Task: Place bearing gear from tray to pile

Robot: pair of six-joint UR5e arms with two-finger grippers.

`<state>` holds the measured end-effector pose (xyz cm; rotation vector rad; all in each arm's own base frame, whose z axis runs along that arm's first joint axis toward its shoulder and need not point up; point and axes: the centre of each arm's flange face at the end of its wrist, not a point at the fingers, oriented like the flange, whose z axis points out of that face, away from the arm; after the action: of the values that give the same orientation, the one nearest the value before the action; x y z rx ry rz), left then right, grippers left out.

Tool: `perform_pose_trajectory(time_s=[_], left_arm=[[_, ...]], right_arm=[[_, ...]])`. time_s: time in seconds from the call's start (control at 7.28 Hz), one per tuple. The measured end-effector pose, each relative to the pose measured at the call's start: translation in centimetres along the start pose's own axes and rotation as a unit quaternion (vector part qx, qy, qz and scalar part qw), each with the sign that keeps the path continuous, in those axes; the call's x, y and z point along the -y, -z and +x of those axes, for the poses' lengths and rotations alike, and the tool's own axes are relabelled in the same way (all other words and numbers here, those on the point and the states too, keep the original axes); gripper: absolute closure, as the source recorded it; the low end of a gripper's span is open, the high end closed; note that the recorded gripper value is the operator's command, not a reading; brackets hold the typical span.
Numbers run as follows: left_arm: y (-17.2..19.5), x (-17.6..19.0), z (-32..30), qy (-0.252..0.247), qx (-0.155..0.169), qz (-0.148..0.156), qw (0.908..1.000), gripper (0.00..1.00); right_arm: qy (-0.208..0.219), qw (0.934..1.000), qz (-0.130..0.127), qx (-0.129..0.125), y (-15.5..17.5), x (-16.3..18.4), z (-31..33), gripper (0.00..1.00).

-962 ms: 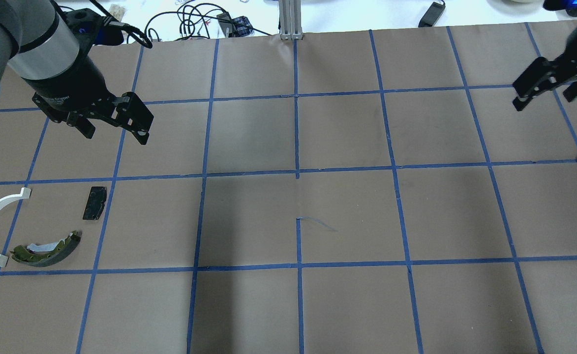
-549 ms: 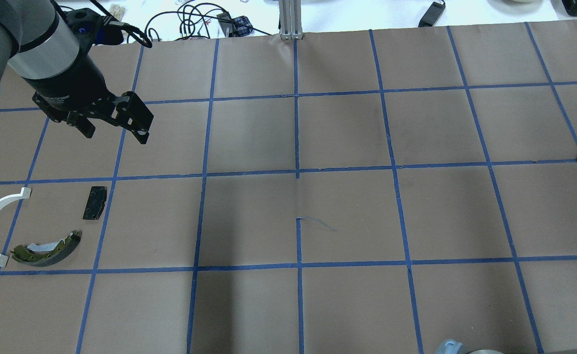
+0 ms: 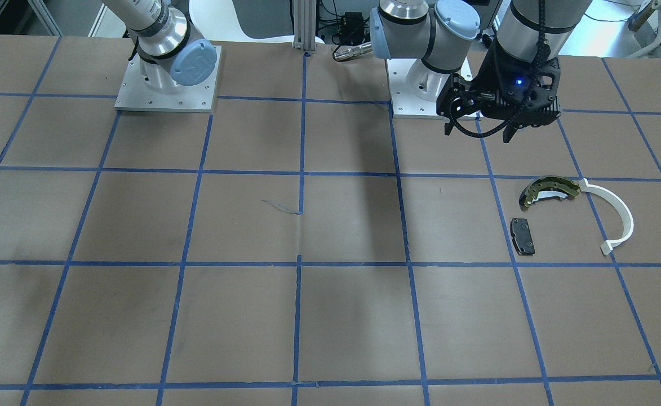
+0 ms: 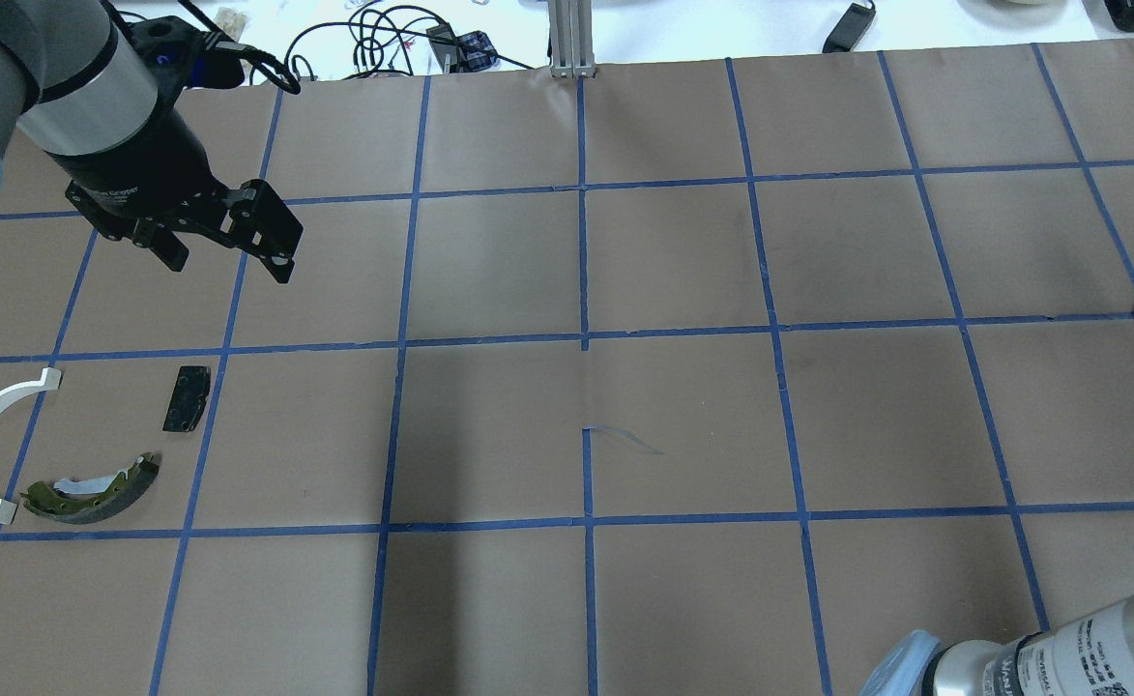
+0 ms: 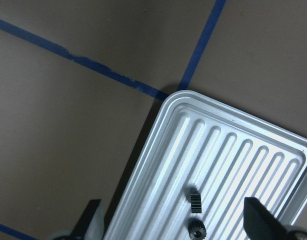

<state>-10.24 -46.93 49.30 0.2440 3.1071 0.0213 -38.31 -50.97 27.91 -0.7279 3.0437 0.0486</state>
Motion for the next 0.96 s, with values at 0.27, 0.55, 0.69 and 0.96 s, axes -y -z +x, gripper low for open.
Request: perform_pose_trajectory(time_s=[0.27, 0.55, 0.69, 0.96], left_arm=[[0.0, 0.0, 0.0, 0.000, 0.000, -0.001, 1.0000, 0.00], [0.0, 0.0, 0.0, 0.000, 0.000, 0.000, 1.0000, 0.00], [0.0, 0.0, 0.0, 0.000, 0.000, -0.001, 1.0000, 0.00], [0.0, 0.0, 0.0, 0.000, 0.000, 0.000, 1.0000, 0.00]], right_arm=[[0.043, 0.9989, 0.008, -0.015, -5.4, -2.5, 3.0, 0.03], [0.049, 0.9988, 0.005, -0.005, -8.3, -3.7, 2.4, 0.25], [0.050, 0.9988, 0.001, 0.003, -9.1, -3.9, 1.8, 0.61], [0.053, 0.9986, -0.006, 0.004, -9.2, -4.2, 1.4, 1.00]])
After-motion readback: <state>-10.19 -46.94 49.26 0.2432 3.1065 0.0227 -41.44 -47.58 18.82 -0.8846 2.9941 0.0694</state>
